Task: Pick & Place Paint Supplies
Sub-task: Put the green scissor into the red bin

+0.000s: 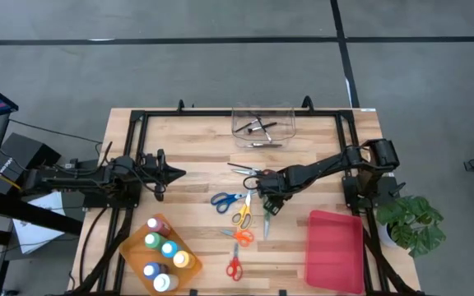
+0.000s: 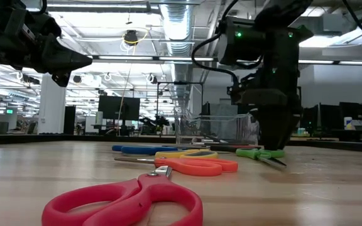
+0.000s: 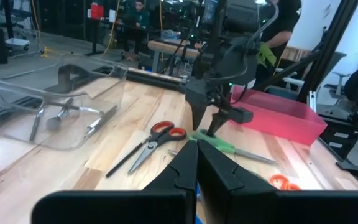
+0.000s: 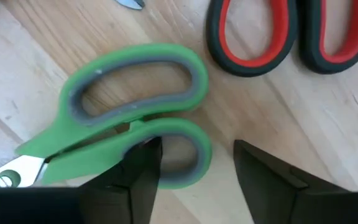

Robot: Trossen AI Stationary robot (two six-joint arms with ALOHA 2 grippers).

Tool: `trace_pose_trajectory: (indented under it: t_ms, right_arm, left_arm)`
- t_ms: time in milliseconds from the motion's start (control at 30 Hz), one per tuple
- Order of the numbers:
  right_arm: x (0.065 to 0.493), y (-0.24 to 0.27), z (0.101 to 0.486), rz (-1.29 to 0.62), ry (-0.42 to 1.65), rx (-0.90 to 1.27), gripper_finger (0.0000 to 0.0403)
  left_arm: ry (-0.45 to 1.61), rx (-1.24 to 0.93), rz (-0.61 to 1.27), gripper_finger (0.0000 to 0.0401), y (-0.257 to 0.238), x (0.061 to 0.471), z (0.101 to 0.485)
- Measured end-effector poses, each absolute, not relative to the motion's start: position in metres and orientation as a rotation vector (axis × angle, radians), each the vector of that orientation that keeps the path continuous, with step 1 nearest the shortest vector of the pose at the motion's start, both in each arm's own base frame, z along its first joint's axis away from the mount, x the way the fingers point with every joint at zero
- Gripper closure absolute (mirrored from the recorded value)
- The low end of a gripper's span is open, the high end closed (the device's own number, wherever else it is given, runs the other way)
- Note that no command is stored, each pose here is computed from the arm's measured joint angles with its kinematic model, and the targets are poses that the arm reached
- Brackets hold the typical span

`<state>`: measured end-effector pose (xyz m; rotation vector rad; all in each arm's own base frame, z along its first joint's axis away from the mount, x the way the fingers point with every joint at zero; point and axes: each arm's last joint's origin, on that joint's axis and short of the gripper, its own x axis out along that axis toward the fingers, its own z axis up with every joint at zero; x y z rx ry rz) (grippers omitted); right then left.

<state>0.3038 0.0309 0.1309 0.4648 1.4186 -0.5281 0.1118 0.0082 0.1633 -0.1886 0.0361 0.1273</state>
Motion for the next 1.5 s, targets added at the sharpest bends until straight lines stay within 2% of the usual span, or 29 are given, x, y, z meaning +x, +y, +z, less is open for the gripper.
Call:
trace_pose_trajectory:
  t_ms: [300,567,867,1500]
  right_arm:
    - [0.303,0.031,0.13,-0.525,1.422,0.469,0.0327]
    - [0.303,0.032,0.13,-0.538,1.425,0.498,0.0383]
    - [0.303,0.032,0.129,-0.541,1.423,0.506,0.0386]
    - [0.303,0.032,0.129,-0.532,1.422,0.502,0.0386]
  left_arm:
    - [-0.054,-0.188,0.146,0.0401,0.011,0.106,0.171]
    - [-0.201,-0.186,0.139,0.0401,0.011,0.095,0.183]
    - [-0.293,-0.184,0.129,0.0401,0.01,0.093,0.192]
    - [-0.292,-0.184,0.129,0.0401,0.01,0.093,0.192]
